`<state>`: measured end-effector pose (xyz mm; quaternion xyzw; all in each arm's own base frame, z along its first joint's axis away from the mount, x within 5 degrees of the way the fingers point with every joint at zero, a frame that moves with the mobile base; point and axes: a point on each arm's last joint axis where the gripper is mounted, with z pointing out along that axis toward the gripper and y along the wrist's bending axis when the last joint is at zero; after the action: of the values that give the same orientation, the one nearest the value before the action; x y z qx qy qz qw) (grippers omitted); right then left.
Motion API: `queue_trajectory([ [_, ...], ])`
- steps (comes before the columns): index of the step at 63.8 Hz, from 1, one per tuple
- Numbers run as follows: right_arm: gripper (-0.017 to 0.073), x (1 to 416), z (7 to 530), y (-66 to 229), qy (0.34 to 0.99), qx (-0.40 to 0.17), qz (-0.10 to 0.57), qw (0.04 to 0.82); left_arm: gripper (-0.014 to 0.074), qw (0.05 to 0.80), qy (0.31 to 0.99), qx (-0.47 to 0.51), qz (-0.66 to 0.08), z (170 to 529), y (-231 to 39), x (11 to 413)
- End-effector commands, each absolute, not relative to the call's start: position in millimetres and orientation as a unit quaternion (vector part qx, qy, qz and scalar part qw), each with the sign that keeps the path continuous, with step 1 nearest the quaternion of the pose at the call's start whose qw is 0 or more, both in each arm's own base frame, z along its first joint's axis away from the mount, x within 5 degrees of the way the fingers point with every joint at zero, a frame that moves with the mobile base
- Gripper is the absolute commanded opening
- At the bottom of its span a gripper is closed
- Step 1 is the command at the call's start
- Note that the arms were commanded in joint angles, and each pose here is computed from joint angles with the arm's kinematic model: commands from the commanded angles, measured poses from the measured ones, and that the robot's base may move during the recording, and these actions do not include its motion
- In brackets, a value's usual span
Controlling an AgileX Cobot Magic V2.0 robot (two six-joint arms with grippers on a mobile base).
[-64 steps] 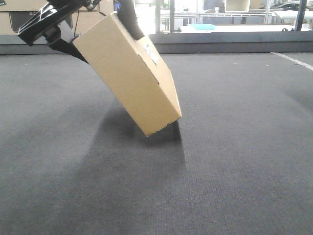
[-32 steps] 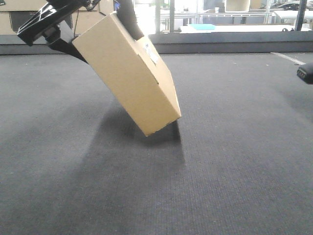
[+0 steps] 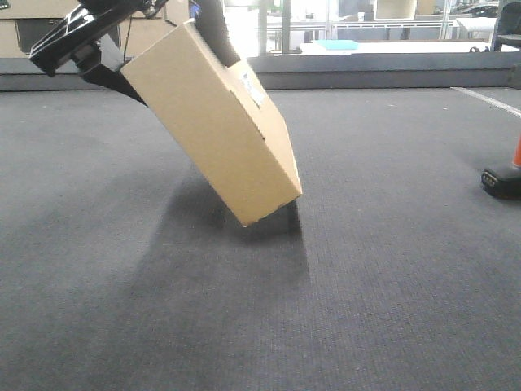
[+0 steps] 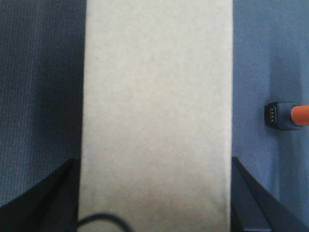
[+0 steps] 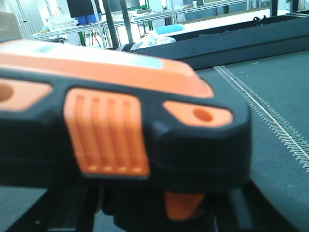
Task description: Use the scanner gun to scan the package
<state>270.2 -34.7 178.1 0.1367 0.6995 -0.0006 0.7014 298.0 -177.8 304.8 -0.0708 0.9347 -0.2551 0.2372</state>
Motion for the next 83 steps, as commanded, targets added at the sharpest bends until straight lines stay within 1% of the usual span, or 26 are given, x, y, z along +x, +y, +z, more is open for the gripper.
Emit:
queue_trajectory([
  [1, -0.0162, 270.3, 186.3, -34.8, 0.672, 0.131, 0.0, 0.729, -0.0111, 0.253, 0.928, -0.071, -0.265, 313.5, -176.8, 297.5],
  [27, -0.0162, 270.3, 186.4, -34.6, 0.672, 0.13, 0.001, 0.729, -0.0111, 0.254, 0.928, -0.07, -0.264, 313.5, -176.8, 297.6],
  [33, -0.0153, 270.6, 186.5, -32.9, 0.674, 0.121, 0.005, 0.729, -0.0111, 0.254, 0.928, -0.07, -0.264, 313.5, -176.8, 297.6],
  [34, -0.0144, 270.6, 186.5, -32.8, 0.674, 0.12, 0.005, 0.729, -0.0111, 0.254, 0.928, -0.07, -0.264, 313.5, -176.8, 297.6],
  [38, -0.005, 270.8, 186.5, -31.9, 0.674, 0.115, 0.007, 0.729, -0.0111, 0.254, 0.928, -0.07, -0.264, 313.5, -176.8, 297.6],
  [42, 0.0078, 270.8, 186.5, -31.8, 0.674, 0.115, 0.007, 0.729, -0.0111, 0.254, 0.928, -0.07, -0.264, 313.5, -176.8, 297.6],
  [43, 0.0094, 270.8, 186.5, -31.8, 0.674, 0.115, 0.007, 0.729, -0.0111, 0.254, 0.928, -0.07, -0.264, 313.5, -176.8, 297.6],
  [44, 0.0142, 270.8, 186.5, -31.8, 0.674, 0.115, 0.007, 0.729, -0.0111, 0.253, 0.928, -0.07, -0.264, 313.4, -176.8, 297.4],
  [46, 0.0202, 270.8, 186.5, -31.8, 0.674, 0.115, 0.007, 0.729, -0.0111, 0.253, 0.928, -0.07, -0.264, 313.4, -176.8, 297.4],
  [51, 0.0325, 270.7, 186.5, -32.5, 0.674, 0.118, 0.006, 0.729, -0.0111, 0.253, 0.928, -0.07, -0.264, 313.4, -176.8, 297.4],
  [57, 0.0435, 270.7, 186.5, -32.5, 0.674, 0.118, 0.006, 0.729, -0.0111, 0.253, 0.928, -0.07, -0.264, 313.4, -176.8, 297.4],
  [65, 0.0559, 270.7, 186.1, -32.7, 0.675, 0.12, 0.005, 0.728, -0.0111, 0.252, 0.928, -0.07, -0.264, 313.2, -176.7, 297.3],
  [67, 0.057, 270.7, 185.1, -32.6, 0.679, 0.12, 0.005, 0.724, -0.0111, 0.252, 0.928, -0.07, -0.264, 313.2, -176.7, 297.3],
  [83, 0.0562, 270.8, 184.2, -32.6, 0.683, 0.121, 0.005, 0.721, -0.0111, 0.251, 0.929, -0.07, -0.263, 313.1, -176.7, 297.1],
])
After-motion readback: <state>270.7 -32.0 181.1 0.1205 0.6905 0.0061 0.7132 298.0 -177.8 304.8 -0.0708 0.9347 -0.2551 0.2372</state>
